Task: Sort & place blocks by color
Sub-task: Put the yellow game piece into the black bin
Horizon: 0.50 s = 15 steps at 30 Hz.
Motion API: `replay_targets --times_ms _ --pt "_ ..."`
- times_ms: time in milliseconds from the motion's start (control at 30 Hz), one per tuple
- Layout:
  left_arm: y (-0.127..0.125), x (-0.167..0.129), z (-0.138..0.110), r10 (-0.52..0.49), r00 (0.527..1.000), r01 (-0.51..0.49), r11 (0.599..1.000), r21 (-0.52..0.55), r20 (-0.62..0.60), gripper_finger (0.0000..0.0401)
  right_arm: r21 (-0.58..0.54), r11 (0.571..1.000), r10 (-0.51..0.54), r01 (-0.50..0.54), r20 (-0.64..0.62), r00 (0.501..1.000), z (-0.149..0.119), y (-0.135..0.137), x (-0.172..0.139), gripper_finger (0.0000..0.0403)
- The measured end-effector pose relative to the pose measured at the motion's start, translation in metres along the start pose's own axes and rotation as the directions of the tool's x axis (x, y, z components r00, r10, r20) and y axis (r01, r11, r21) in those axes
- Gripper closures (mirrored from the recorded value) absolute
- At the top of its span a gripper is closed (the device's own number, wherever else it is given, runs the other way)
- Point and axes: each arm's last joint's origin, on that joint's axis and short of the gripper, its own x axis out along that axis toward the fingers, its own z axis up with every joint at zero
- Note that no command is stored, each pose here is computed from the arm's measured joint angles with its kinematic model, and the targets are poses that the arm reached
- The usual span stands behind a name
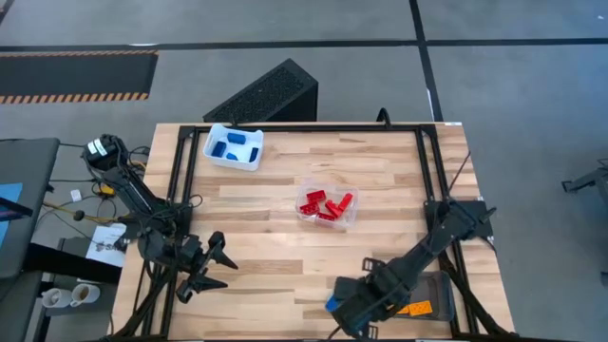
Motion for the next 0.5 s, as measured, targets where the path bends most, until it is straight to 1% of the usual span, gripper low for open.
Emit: replay_targets --times_ms 67,167,233,300,367,433,500 --pt "0.001 0.001 0.0 0.005 1.0 -0.005 1.0 0.0 0.003 0.0173 0.05 0.999 -0.015 0.018 -0.054 0.998 -0.009 0.003 0.011 0.0272" --pt "0.002 0.002 0.002 0.011 1.0 -0.011 1.0 0.0 0.016 0.0173 0.145 0.987 -0.053 0.071 -0.126 0.991 -0.027 0.008 0.028 0.0272" --pt "0.002 0.002 0.003 0.012 1.0 -0.012 1.0 -0.004 0.023 0.0173 0.155 0.986 -0.052 0.069 -0.114 0.992 -0.037 0.014 0.039 0.0272" --pt "0.002 0.002 0.004 0.004 0.999 -0.004 1.0 -0.005 0.036 0.0173 0.149 0.987 -0.061 0.064 -0.021 0.998 -0.047 0.018 0.045 0.0274" --pt "0.002 0.002 0.005 0.001 0.999 -0.002 1.0 0.011 0.037 0.0173 0.187 0.98 -0.084 0.067 0.087 0.993 -0.063 0.015 0.037 0.0274" --pt "0.002 0.002 0.006 -0.002 0.999 0.002 1.0 0.011 0.047 0.0173 0.247 0.967 -0.109 0.058 0.201 0.974 -0.086 0.002 0.019 0.0274" --pt "0.003 0.003 0.006 0.003 0.999 -0.003 1.0 0.012 0.048 0.0173 0.336 0.942 -0.127 0.022 0.296 0.947 -0.107 -0.014 0.007 0.0274"
